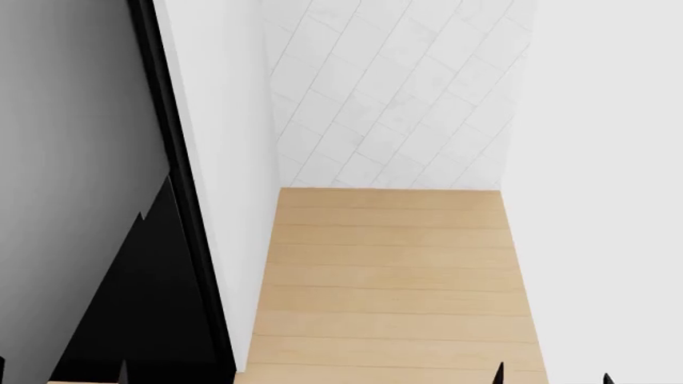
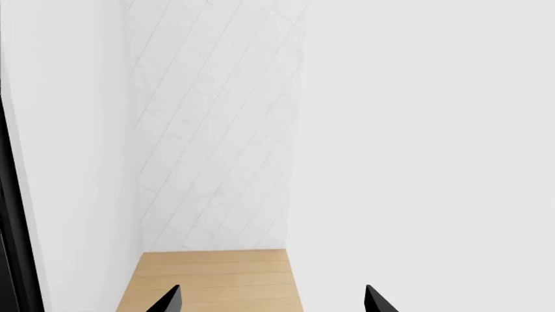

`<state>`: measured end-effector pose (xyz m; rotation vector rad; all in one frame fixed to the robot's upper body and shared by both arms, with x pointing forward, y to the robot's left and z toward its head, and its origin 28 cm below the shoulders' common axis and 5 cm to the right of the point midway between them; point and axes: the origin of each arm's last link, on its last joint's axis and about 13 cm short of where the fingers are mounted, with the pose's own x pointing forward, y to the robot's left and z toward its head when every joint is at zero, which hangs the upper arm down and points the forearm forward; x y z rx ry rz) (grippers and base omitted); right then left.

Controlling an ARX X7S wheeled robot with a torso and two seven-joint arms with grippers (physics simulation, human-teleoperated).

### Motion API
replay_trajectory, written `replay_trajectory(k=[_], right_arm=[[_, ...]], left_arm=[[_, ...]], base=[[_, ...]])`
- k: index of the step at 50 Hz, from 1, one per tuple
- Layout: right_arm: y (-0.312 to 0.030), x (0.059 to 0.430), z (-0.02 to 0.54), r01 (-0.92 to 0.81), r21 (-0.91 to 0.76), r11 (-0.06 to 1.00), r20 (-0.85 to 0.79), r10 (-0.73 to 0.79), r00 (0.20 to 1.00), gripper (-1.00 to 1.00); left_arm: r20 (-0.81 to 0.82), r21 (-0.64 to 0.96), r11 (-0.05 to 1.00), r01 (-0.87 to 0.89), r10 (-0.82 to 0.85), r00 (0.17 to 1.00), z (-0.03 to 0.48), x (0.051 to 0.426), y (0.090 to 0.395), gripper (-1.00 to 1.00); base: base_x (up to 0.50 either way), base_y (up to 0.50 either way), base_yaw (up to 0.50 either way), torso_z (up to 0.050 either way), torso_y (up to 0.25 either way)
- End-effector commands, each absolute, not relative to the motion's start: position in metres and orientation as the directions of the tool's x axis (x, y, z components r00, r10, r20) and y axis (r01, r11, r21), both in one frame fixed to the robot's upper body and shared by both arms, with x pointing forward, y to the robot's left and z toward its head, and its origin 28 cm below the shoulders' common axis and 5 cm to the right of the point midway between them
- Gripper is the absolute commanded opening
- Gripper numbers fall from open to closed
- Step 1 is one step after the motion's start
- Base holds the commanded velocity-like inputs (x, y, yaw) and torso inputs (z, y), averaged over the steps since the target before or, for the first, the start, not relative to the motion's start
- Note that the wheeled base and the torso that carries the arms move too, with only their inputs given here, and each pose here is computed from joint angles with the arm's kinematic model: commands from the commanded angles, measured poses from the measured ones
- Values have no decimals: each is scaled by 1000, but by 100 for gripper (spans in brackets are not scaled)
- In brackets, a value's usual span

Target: Close the fridge door

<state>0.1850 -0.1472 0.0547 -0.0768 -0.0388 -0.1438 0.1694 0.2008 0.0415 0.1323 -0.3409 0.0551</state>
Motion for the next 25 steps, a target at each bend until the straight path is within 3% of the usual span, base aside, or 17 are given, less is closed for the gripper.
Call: replay_trajectory(k=[1, 25], right_arm=[[-143, 189, 63, 127, -105, 986, 55, -122, 991, 100], [-139, 192, 65, 106, -126, 986, 59, -99, 993, 100]], left_arm=[[335, 108, 991, -80, 40, 941, 44, 169, 202, 100], [337, 104, 991, -79, 40, 941, 47, 168, 203, 100]], base=[[500, -1, 0, 50, 0], [500, 0, 0, 50, 0]])
